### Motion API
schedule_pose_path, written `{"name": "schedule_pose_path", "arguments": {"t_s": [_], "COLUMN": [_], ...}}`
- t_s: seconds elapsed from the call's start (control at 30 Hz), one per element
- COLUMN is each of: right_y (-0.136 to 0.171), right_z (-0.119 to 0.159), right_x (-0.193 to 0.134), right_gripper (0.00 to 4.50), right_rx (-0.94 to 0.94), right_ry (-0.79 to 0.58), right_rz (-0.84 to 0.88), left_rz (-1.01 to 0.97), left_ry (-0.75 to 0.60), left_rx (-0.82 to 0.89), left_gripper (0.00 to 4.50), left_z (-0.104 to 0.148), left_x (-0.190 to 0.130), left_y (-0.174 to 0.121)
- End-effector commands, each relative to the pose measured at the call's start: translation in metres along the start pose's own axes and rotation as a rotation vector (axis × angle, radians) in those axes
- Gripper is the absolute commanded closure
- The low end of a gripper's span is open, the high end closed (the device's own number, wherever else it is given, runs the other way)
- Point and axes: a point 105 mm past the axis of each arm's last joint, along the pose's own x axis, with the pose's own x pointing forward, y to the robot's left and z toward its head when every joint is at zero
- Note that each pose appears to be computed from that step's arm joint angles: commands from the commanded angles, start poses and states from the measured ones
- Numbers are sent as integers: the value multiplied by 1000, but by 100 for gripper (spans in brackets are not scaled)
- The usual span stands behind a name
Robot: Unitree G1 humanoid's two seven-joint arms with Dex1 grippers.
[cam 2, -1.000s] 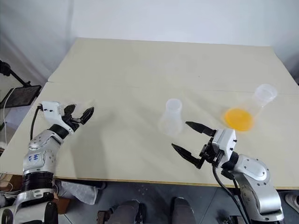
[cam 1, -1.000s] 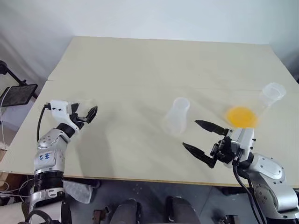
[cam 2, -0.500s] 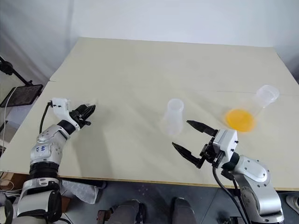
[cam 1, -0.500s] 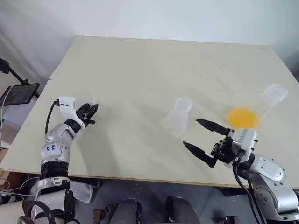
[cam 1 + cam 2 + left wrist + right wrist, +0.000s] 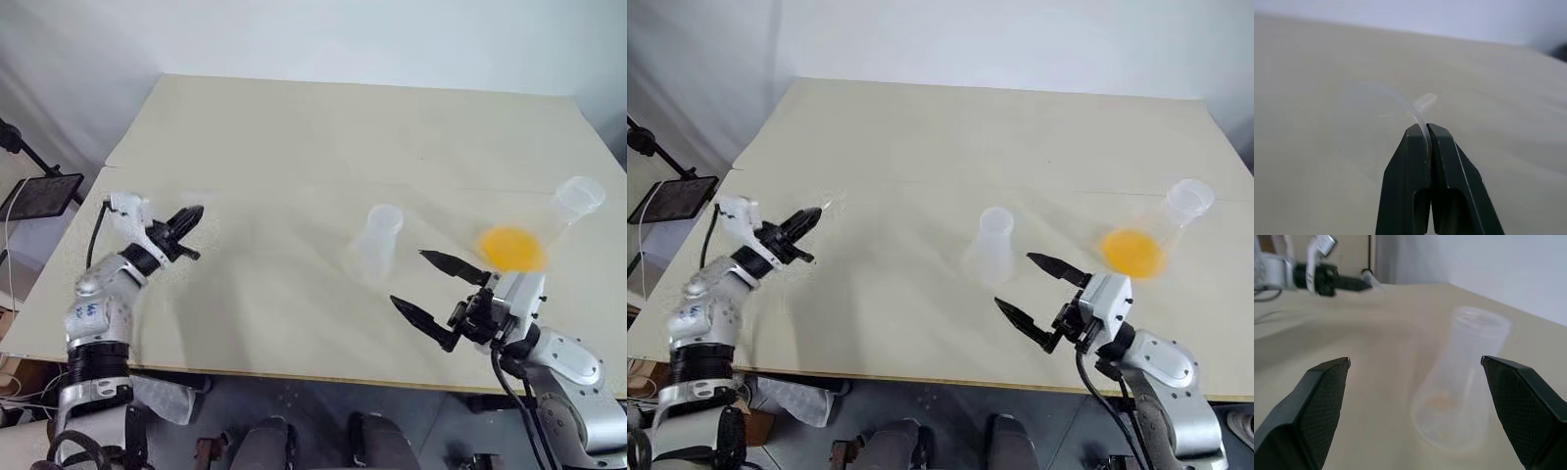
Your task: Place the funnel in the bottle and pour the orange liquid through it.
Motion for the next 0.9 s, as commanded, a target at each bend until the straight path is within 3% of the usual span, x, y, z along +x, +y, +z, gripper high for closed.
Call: {"name": "schedule_pose_path", "arguments": {"t_s": [0.03, 0.2, 0.4, 0.7, 0.9], "right_y": [-5, -3, 6, 12, 15], "right_z": [14, 11, 7, 4, 3], "right_x": [-10, -28, -34, -29, -25], "right_gripper": [0, 0, 0, 0, 0], "right_rx": [-68, -69, -56, -41, -34], "right_ry": [-10, 33, 44, 25, 13], "right_rz": [-32, -88, -127, -164, -176], "left_rz": [-277, -692, -1024, -1090, -1053], "left_ry": [-75, -27, 83, 135, 88], "left_rx": [159, 332, 586, 814, 833], "left_gripper": [448, 448, 448, 448, 448], "left_z": [48, 72, 83, 82, 91], "left_x": [18, 47, 91, 122, 134], "left_y": [-36, -89, -133, -151, -157]}}
